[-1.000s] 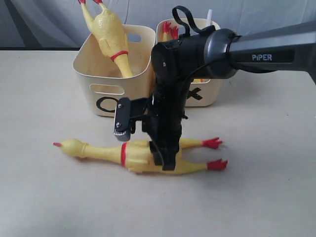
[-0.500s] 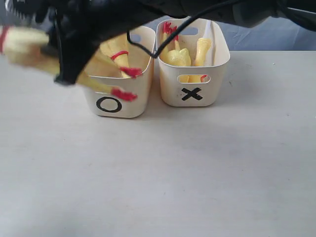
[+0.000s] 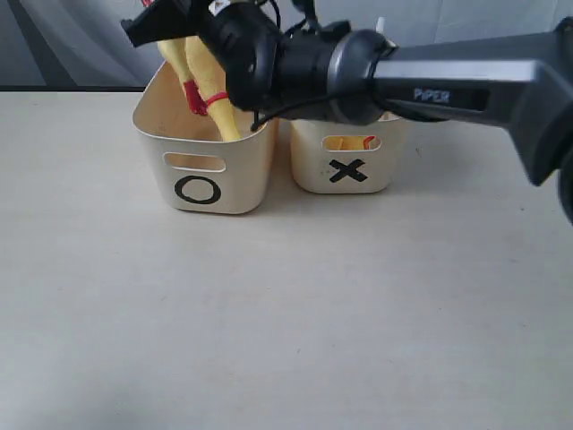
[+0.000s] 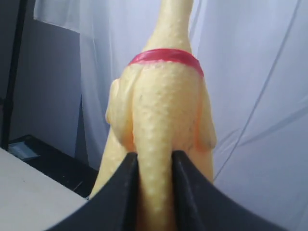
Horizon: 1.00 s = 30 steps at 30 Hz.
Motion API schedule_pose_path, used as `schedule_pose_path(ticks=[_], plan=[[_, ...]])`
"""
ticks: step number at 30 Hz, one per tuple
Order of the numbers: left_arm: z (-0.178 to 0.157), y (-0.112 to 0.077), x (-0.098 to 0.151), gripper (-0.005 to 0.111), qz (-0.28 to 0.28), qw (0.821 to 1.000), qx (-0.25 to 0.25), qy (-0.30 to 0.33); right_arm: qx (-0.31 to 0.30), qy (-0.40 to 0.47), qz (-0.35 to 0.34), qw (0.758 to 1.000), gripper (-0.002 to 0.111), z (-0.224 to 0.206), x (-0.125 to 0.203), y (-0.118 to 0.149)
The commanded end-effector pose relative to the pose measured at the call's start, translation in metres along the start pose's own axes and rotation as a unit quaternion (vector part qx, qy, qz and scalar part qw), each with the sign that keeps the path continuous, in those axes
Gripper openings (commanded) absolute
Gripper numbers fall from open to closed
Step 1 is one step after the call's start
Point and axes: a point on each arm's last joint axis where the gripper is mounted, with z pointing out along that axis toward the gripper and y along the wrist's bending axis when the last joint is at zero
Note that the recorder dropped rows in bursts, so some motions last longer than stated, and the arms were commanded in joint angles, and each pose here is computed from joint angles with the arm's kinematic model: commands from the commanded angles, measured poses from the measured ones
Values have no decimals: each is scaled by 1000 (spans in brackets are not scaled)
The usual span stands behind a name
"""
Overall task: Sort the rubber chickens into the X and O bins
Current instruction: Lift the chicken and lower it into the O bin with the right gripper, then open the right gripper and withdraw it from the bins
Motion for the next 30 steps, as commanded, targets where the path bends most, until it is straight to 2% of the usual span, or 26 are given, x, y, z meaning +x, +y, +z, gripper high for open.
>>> schedule_pose_path(ticks=[1, 5, 8, 10, 13, 15, 16, 17, 19, 20, 22, 23, 24, 25, 27, 29, 30], plan=[[0, -1, -1, 0, -3, 1000, 3, -2, -12, 35, 22, 999, -1, 11, 45, 10], [0, -1, -1, 0, -3, 1000, 3, -2, -70, 127, 28, 989, -1, 10, 78, 25], [0, -1, -1, 0, -3, 1000, 3, -2, -124, 175, -19, 977, -1, 5, 88, 34], [0, -1, -1, 0, -3, 1000, 3, -2, -154, 195, -42, 968, 7, 2, 89, 37], [0, -1, -1, 0, -3, 1000, 3, -2, -187, 218, -42, 957, 38, -3, 84, 40], [0, -1, -1, 0, -3, 1000, 3, -2, -194, 215, -41, 956, 71, -5, 72, 38], [0, -1, -1, 0, -3, 1000, 3, -2, -200, 207, -38, 957, 98, -8, 56, 34], [0, -1, -1, 0, -3, 1000, 3, -2, -209, 209, -36, 955, 104, -11, 47, 32], [0, -1, -1, 0, -4, 1000, 4, -2, -248, 226, -35, 941, 99, -24, 18, 21], [0, -1, -1, 0, -4, 1000, 4, -2, -264, 246, -38, 932, 93, -32, 6, 11], [0, -1, -1, 0, -4, 1000, 4, -2, -308, 349, -79, 881, 71, -59, -6, -12], [0, -1, -1, 0, -4, 1000, 4, -2, -321, 426, -109, 839, 49, -77, -6, -24], [0, -1, -1, 0, -4, 1000, 4, -2, -331, 542, -126, 762, 9, -100, 2, -36], [0, -1, -1, 0, -4, 1000, 4, -2, -309, 589, -110, 739, 4, -107, 6, -41], [0, -1, -1, 0, -4, 1000, 4, -2, -218, 642, 1, 735, 11, -115, 14, -41], [0, -1, -1, 0, -2, 1000, 3, -2, -185, 656, 38, 731, 13, -116, 16, -40], [0, -1, -1, 0, -2, 1000, 3, -2, -182, 656, 34, 732, 13, -116, 16, -41]])
